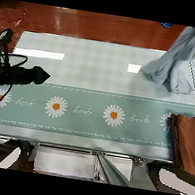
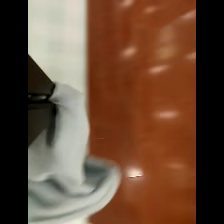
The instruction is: Fold the shirts.
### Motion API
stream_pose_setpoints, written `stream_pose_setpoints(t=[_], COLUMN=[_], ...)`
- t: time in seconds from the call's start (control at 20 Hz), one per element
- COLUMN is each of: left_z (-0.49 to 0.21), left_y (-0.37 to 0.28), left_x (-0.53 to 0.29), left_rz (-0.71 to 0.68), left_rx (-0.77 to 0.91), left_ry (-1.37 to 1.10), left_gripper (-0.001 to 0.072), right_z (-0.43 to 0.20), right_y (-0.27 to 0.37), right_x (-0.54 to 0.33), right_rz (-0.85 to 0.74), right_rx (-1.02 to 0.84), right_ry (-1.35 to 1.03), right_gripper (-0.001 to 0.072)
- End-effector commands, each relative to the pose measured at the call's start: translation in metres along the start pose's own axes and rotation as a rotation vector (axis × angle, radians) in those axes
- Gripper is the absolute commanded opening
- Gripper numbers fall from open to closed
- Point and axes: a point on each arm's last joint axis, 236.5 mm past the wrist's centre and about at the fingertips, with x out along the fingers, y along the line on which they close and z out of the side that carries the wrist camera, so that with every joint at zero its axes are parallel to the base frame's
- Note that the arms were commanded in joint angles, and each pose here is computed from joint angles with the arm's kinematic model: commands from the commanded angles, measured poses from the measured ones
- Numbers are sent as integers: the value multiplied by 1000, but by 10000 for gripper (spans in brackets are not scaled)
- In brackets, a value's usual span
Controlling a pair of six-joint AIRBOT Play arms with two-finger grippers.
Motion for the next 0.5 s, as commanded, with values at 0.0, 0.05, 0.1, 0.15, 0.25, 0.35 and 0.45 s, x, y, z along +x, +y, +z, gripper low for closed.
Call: stream_pose_setpoints(t=[0.0,0.05,0.1,0.15,0.25,0.35,0.45], left_z=[-14,-14,-14,-14,-8,3,8], left_y=[-2,-3,-3,-3,2,22,42], left_x=[-4,-4,-4,-4,-5,-8,-13], left_rz=[-18,-23,-23,-23,-6,58,99], left_rx=[-6,-9,-9,-9,-3,-5,-52], left_ry=[-15,-15,-15,-16,-37,-80,-98], left_gripper=[509,509,509,509,509,509,509], right_z=[82,89,91,89,75,47,5], right_y=[58,77,94,111,143,176,209], right_x=[-103,-124,-140,-154,-172,-179,-178], right_rz=[108,143,177,216,297,394,488], right_rx=[-109,-141,-165,-188,-222,-261,-316], right_ry=[-238,-264,-282,-288,-255,-166,-33], right_gripper=[19,19,19,19,19,19,19])
